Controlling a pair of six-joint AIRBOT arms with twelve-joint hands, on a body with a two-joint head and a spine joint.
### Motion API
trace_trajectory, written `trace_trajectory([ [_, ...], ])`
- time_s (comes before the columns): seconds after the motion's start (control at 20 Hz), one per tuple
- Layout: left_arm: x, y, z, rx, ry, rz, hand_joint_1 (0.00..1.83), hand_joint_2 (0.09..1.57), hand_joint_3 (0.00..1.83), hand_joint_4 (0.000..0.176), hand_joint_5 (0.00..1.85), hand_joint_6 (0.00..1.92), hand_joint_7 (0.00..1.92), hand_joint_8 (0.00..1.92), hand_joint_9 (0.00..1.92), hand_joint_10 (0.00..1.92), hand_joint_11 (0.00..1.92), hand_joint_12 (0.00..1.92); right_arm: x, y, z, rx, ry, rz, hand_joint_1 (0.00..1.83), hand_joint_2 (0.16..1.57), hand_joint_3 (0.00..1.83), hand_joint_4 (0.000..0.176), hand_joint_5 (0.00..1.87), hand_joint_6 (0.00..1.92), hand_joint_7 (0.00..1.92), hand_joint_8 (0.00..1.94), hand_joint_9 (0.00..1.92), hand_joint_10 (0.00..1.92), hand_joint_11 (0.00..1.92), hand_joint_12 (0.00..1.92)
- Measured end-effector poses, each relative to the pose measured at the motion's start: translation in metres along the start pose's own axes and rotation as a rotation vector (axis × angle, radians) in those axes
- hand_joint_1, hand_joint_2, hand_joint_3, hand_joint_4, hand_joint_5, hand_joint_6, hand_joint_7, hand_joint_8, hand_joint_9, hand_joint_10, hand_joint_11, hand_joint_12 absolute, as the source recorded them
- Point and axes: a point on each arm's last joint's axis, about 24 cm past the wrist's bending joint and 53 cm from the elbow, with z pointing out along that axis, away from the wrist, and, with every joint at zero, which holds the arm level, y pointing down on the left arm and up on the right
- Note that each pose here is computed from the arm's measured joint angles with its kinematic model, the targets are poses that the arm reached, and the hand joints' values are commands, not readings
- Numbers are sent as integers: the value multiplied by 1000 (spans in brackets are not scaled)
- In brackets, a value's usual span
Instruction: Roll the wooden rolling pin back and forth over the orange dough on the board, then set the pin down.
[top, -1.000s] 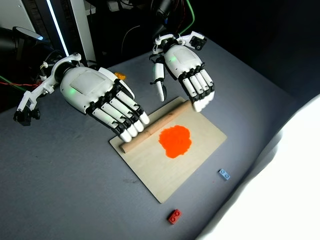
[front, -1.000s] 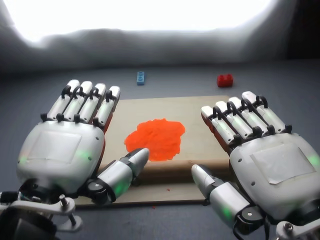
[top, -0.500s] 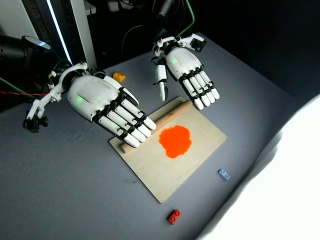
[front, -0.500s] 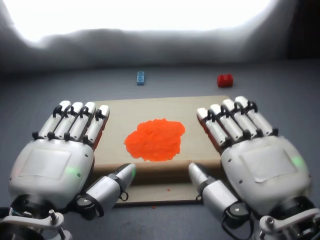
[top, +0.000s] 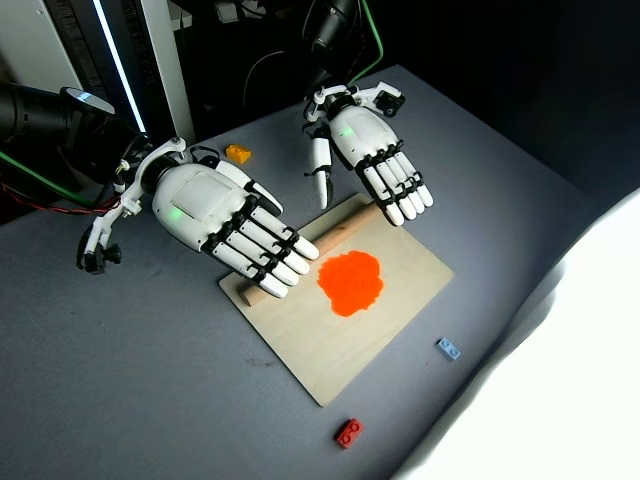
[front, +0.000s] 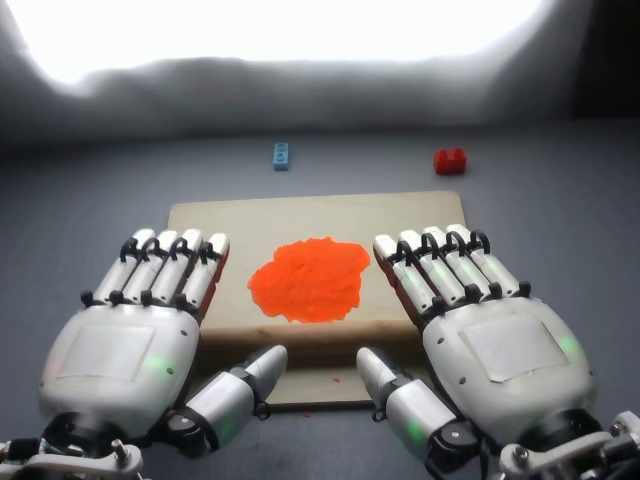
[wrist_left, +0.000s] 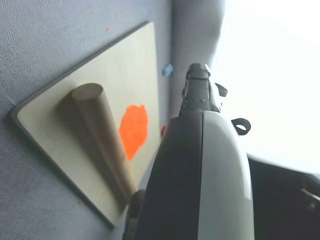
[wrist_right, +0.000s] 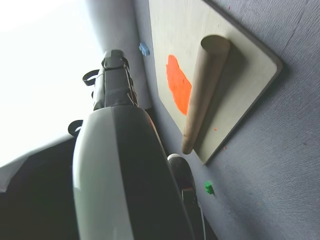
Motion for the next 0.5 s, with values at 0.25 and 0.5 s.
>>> trace_trajectory([
  [0.25, 2, 4, 6, 0, -14, -7, 0, 1266, 8, 0, 0, 0, 0, 0, 0, 0, 0, 0, 16, -11, 8, 12, 16, 3, 0, 1417, 32, 0, 23, 9, 0, 0, 0, 0, 0, 0],
  [0.5, 7, 6, 13, -14, -24, -22, 0, 1341, 39, 0, 0, 0, 0, 0, 0, 0, 0, 0, 31, -16, 19, 12, 13, -11, 0, 1439, 40, 0, 0, 0, 0, 0, 0, 0, 0, 0],
])
